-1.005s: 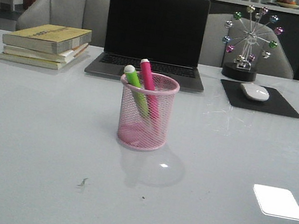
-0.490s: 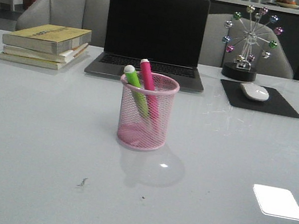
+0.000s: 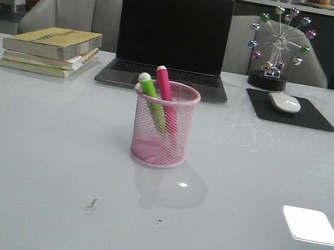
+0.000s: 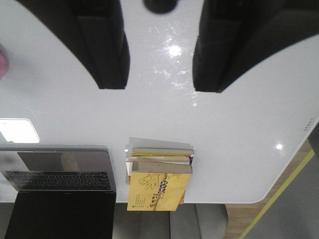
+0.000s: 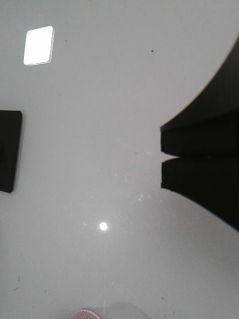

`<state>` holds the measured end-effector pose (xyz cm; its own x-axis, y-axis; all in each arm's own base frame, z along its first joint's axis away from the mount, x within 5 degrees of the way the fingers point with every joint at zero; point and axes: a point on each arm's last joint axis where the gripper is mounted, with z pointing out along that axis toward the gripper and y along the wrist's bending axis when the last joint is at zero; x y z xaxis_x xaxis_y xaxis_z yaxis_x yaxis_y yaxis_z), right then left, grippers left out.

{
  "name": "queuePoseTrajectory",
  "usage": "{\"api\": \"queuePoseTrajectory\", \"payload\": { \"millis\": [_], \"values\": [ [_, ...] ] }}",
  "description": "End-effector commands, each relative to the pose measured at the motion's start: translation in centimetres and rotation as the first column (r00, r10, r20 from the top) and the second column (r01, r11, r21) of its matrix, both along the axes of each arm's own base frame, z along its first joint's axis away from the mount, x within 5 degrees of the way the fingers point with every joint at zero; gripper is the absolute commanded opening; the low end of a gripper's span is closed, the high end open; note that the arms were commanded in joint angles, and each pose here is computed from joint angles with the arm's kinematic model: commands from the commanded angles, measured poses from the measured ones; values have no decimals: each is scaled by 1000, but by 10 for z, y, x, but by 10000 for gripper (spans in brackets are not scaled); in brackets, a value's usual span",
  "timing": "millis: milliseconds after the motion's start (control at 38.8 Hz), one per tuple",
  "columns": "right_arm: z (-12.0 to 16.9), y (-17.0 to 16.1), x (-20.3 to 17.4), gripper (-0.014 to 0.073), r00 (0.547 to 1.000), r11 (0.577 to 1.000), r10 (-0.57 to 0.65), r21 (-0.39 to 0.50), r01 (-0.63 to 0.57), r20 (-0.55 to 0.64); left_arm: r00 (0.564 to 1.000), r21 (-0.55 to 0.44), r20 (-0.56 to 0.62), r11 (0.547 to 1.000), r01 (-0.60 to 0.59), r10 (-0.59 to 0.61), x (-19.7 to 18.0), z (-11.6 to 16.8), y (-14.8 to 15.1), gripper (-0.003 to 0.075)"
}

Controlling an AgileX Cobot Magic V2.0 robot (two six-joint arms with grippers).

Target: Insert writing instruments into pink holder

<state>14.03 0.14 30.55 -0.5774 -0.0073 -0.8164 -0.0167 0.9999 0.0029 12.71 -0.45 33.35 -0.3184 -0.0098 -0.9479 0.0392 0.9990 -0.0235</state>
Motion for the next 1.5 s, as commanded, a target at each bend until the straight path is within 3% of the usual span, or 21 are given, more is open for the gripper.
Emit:
{"api": "queuePoseTrajectory", "payload": {
  "millis": [0, 309, 464, 696, 1109, 1212, 1469],
  "values": [
    [16, -1, 2, 24, 994, 1000, -2, -4, 3, 106, 994, -6, 110, 1000, -8, 9, 2, 17, 1, 362],
    [24, 0, -38, 53, 983, 1000, 3, -4, -3, 181, 994, -6, 110, 1000, -8, 9, 2, 17, 1, 362],
    [9, 0, -66, 53, 960, 1000, 11, -11, -8, 279, 994, -6, 110, 1000, -8, 9, 2, 17, 1, 362],
    [-24, 1, -93, 53, 864, 999, 31, -10, -30, 502, 994, -6, 110, 1000, -8, 9, 2, 17, 1, 362],
    [-89, 2, -87, 53, 752, 999, 35, -6, -41, 658, 994, -6, 112, 1000, -8, 9, 2, 17, 1, 362],
    [-100, 2, -85, 53, 752, 999, 42, -6, -50, 658, 994, -6, 112, 1000, -8, 9, 2, 17, 1, 362],
    [-114, 3, -85, 53, 848, 998, 54, -9, -58, 527, 994, -6, 111, 1000, -8, 9, 2, 17, 1, 362]
  ]
}}
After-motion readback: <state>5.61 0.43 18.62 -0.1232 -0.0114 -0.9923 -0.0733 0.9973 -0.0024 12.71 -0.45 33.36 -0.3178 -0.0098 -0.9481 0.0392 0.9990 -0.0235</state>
